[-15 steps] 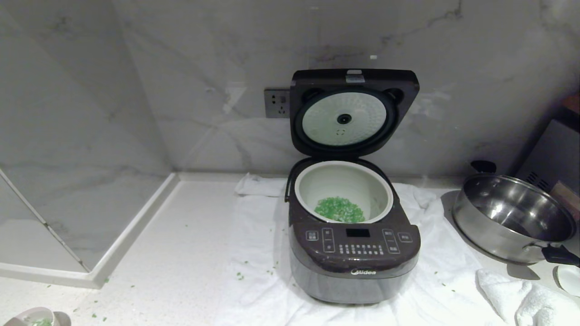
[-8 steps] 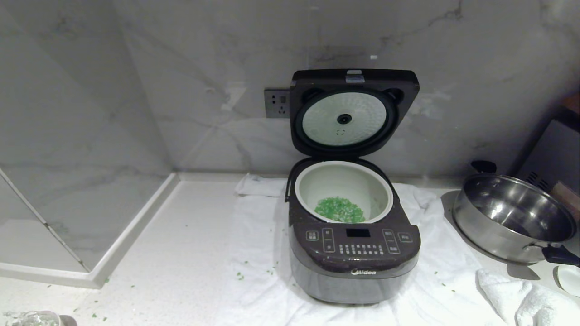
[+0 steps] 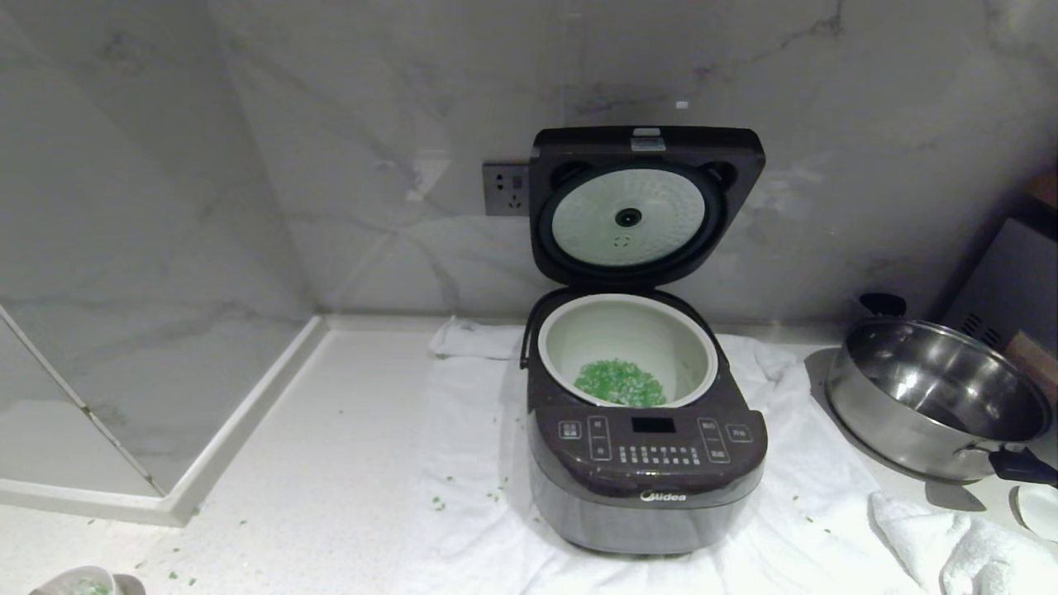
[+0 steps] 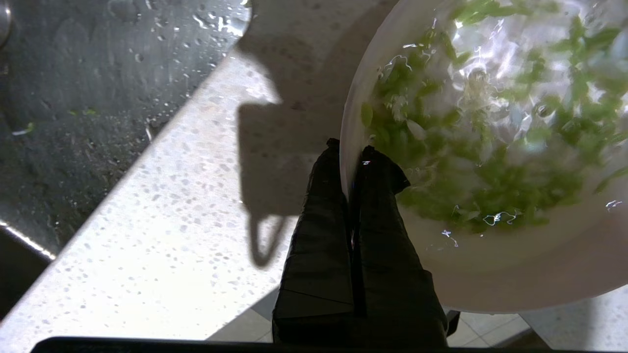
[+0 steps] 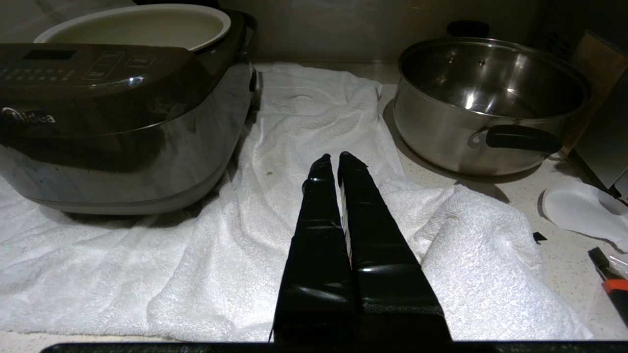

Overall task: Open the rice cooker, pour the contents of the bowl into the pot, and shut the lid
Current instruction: Pour the water from the bowl into the rice cooker

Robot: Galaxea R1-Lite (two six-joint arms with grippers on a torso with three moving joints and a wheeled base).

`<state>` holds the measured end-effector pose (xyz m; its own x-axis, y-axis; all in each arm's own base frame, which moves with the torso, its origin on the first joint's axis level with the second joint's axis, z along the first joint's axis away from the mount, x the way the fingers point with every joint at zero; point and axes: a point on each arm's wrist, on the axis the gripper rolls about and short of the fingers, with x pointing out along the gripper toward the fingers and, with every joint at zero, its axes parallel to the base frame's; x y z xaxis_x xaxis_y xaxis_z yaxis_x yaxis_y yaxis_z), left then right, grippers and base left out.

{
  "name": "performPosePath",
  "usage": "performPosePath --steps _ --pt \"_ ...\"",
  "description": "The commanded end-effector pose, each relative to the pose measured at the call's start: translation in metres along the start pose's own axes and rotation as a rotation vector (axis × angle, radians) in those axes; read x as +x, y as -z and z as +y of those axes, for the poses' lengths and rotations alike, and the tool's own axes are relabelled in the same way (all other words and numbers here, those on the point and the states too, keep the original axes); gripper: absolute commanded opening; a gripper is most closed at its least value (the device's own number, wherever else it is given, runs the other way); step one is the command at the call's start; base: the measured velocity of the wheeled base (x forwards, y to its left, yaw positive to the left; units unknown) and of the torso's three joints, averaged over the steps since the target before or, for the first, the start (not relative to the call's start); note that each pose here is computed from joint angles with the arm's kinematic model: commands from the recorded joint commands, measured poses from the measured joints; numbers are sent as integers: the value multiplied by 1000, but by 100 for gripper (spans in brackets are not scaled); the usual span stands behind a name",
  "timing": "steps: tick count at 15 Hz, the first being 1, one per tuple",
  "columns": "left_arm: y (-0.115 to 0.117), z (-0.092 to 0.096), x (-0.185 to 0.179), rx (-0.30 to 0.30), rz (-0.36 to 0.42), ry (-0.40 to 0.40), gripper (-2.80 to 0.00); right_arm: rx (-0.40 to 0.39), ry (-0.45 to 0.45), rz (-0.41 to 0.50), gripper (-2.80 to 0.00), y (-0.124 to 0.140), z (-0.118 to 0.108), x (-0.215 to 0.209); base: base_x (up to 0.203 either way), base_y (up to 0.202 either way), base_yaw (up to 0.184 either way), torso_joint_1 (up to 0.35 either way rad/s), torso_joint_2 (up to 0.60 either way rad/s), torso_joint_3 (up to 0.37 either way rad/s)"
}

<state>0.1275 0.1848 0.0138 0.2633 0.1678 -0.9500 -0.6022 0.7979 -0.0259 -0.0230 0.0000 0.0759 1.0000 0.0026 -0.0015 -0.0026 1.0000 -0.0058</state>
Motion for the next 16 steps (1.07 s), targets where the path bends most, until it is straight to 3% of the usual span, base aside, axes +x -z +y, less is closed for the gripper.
performPosePath --steps 1,16 --pt "2 -6 -1 21 3 20 -280 0 -1 0 -280 0 0 0 0 0 0 0 0 0" --pt "26 -69 -16 228 23 162 -280 0 -1 0 -280 0 0 0 0 0 0 0 0 0"
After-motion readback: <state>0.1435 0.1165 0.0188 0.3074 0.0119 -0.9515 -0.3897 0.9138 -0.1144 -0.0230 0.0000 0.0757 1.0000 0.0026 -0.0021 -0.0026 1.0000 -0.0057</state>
